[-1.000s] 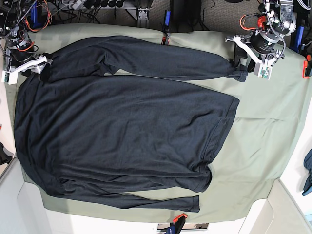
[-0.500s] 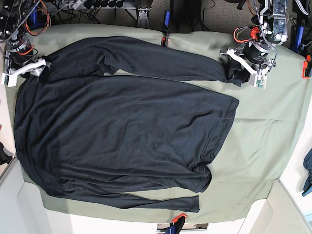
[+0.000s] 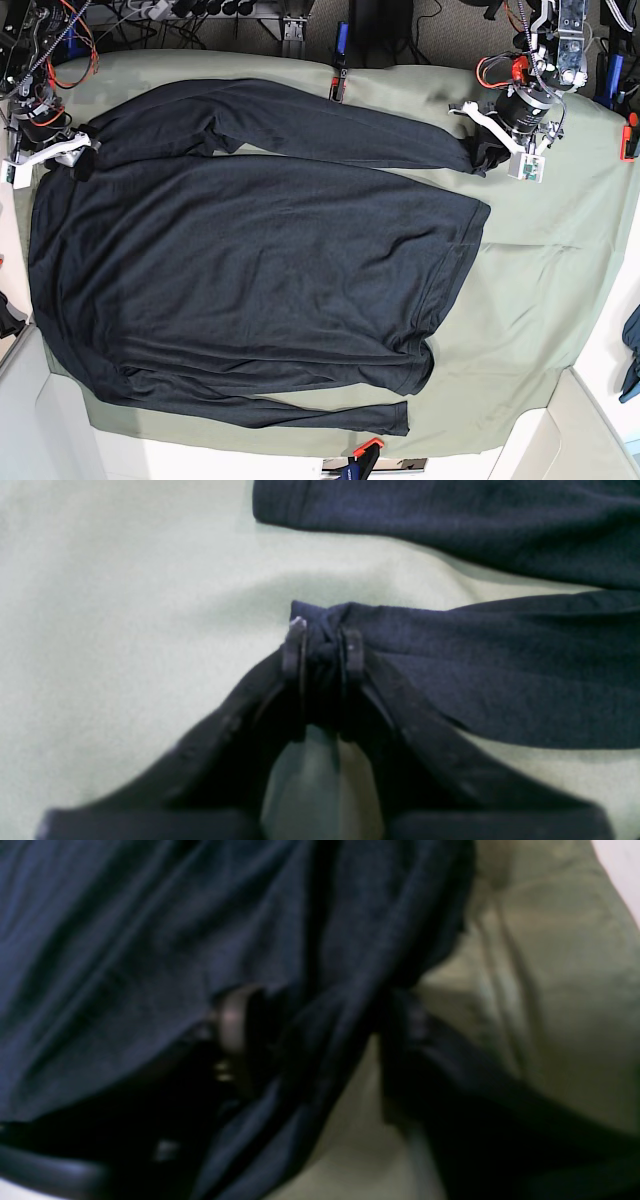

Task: Fold the T-shirt properly
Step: 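Grasp the shoulder corners with both grippers and pull them apart, then drag the shirt toward the hem with both grippers, then release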

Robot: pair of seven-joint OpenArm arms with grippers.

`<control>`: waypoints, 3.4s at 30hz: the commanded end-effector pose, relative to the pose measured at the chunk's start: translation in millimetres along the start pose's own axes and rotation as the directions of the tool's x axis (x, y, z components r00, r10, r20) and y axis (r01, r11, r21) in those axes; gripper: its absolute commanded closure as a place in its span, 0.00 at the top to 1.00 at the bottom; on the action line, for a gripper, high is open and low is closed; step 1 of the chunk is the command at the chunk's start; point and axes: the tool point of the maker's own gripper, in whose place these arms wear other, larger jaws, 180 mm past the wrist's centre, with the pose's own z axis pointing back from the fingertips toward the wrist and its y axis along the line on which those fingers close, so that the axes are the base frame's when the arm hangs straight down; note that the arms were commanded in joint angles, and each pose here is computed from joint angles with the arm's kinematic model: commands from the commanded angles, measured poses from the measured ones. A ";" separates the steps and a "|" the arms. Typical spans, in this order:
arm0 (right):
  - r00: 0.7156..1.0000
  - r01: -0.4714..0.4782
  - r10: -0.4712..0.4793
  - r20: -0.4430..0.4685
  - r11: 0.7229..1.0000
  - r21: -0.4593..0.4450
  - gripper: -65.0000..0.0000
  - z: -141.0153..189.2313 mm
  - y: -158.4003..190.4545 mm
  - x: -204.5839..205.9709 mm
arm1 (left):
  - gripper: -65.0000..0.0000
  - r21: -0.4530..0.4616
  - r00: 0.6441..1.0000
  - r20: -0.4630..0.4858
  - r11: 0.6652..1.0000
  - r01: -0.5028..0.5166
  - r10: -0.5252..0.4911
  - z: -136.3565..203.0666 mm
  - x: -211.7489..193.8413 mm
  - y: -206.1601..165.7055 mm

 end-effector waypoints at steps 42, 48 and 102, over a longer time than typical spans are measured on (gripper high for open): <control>0.986 0.011 -0.007 0.169 1.000 -0.018 0.00 8.4 -14.7 97.4 | 0.00 -0.064 0.949 0.259 0.977 0.204 -0.182 12.4 112.5 18.7; 0.986 0.059 -0.059 0.155 0.998 0.002 0.00 -19.3 -17.5 106.3 | 0.00 -0.087 0.964 0.244 0.988 0.131 -0.107 -32.7 129.0 35.4; 0.985 0.140 -0.138 0.103 0.990 -0.011 0.00 -30.3 -28.2 86.1 | 0.00 -0.106 0.980 -0.123 0.984 0.143 -0.155 -55.9 45.6 41.6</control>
